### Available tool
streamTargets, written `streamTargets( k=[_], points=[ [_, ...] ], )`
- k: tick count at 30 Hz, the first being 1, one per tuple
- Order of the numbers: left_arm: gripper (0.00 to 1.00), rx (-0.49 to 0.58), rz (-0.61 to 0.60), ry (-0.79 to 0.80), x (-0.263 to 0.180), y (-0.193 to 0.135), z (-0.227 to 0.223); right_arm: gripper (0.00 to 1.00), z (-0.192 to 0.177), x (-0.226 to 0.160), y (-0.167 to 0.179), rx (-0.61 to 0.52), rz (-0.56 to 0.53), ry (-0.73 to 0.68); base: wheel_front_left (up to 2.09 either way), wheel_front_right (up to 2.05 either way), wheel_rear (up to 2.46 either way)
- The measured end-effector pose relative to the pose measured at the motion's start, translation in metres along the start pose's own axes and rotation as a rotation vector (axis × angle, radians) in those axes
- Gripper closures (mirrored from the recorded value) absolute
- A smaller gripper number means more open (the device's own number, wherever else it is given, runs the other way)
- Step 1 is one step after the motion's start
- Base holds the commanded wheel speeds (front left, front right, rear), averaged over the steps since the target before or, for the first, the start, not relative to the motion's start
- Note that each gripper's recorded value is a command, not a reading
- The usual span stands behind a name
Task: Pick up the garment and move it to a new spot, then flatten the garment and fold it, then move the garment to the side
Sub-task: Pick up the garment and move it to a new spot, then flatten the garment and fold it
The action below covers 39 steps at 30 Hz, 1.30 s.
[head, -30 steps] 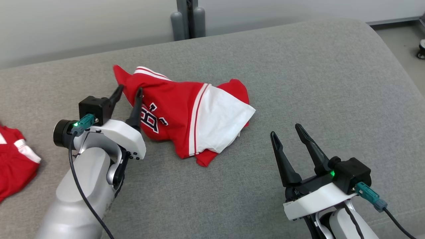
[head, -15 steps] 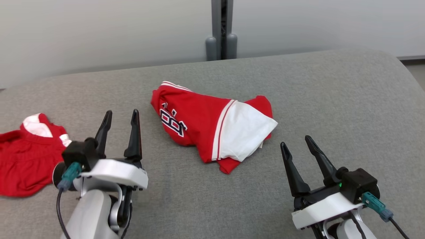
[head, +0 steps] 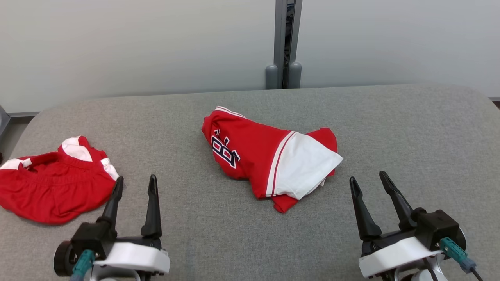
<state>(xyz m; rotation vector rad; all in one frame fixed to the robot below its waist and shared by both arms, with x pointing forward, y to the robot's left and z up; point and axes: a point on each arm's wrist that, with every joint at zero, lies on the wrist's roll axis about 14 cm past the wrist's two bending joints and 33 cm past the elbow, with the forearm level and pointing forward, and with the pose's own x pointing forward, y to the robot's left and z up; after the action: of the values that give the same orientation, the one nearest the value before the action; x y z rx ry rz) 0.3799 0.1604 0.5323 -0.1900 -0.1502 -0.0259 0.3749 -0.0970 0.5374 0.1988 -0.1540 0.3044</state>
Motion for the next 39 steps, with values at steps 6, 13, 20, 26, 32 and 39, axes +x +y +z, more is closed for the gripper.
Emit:
streamTargets(
  k=[6,13,20,26,32,39],
  points=[
    [0.0,0.03,0.017,0.03,-0.02,0.006,-0.009,0.0,0.002,-0.006,-0.003,-0.013,-0.013,-0.003,0.0,0.0,0.0],
    [0.0,0.089,0.004,0.068,-0.039,0.004,-0.019,0.0,-0.004,-0.017,-0.004,-0.017,-0.026,0.016,0.0,0.0,0.0],
    [0.0,0.096,-0.006,0.083,-0.043,0.001,-0.024,0.0,-0.005,-0.019,-0.005,-0.015,-0.03,0.022,0.0,0.0,0.0],
    [0.0,0.096,-0.009,0.09,-0.043,-0.001,-0.026,0.0,-0.007,-0.02,-0.006,-0.013,-0.033,0.027,0.0,0.0,0.0],
    [0.0,0.091,-0.016,0.096,-0.041,-0.004,-0.029,0.0,-0.009,-0.023,-0.009,-0.01,-0.045,0.033,0.0,0.0,0.0],
    [0.0,0.08,-0.048,0.108,-0.038,-0.016,-0.033,0.0,-0.008,-0.026,-0.012,-0.007,-0.057,0.032,0.0,0.0,0.0]
  ],
)
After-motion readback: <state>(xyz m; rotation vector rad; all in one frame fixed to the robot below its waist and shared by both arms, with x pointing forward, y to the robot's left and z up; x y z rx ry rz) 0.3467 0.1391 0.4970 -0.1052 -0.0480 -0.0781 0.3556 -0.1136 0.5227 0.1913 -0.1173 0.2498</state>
